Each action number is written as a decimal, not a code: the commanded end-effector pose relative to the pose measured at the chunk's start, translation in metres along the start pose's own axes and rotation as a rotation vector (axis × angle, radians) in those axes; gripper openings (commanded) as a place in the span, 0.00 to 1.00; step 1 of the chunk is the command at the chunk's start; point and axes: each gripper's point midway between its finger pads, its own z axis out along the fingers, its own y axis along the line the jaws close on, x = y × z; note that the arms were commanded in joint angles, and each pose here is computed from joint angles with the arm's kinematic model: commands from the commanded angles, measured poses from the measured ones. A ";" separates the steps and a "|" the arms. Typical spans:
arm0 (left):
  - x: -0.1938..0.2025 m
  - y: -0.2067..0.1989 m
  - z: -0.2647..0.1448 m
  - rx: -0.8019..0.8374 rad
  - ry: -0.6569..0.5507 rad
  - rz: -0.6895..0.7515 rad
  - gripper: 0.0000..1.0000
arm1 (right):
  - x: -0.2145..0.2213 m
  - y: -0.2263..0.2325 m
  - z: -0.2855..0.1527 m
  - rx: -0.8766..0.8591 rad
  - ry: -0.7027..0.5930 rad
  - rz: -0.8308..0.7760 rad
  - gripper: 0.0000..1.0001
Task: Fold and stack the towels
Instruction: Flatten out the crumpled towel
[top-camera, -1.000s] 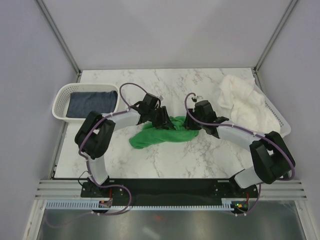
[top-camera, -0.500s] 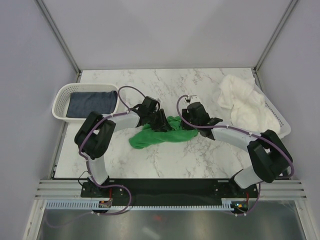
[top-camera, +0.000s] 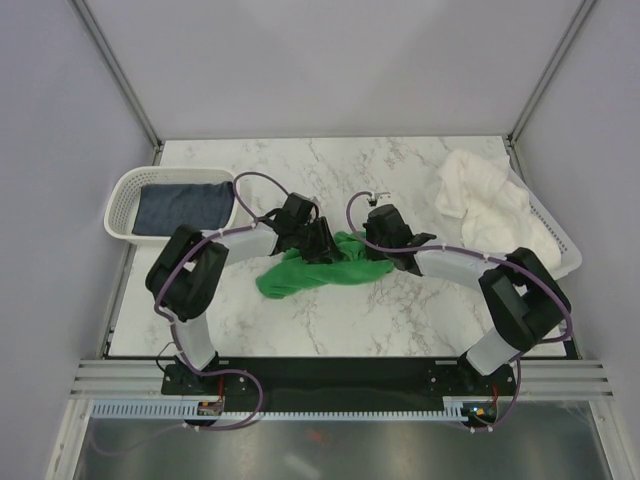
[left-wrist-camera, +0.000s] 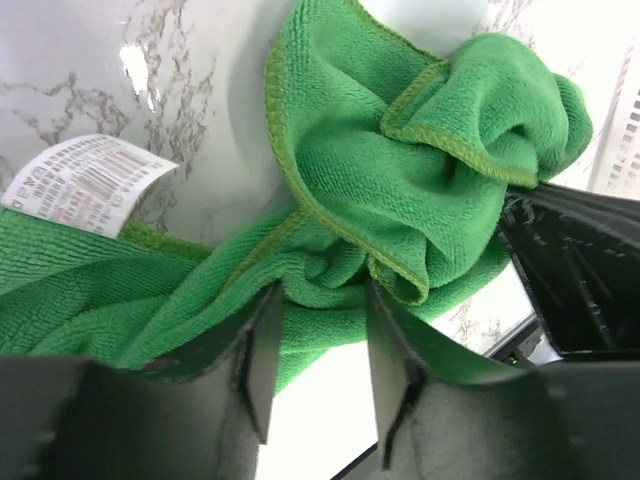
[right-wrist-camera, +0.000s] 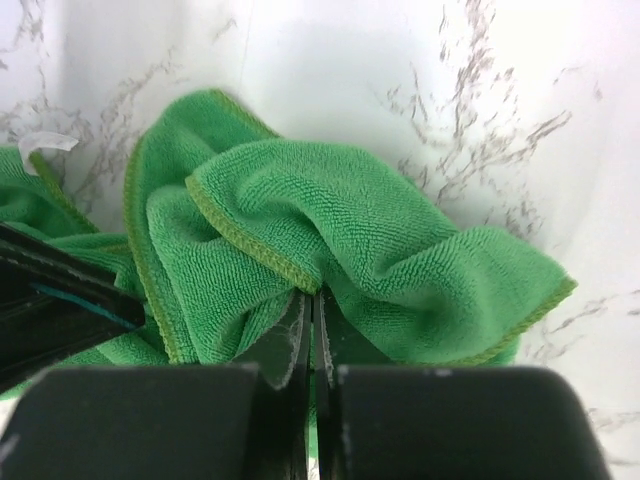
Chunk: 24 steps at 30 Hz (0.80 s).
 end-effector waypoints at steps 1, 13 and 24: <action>-0.019 -0.023 -0.021 0.037 -0.097 0.017 0.49 | -0.052 0.005 -0.025 0.022 -0.117 -0.026 0.00; -0.024 -0.056 -0.049 0.154 -0.134 0.206 0.65 | -0.103 0.017 -0.102 -0.051 -0.213 -0.015 0.00; -0.023 -0.037 -0.022 0.088 -0.089 0.340 0.59 | -0.109 -0.011 -0.126 0.056 -0.266 0.026 0.00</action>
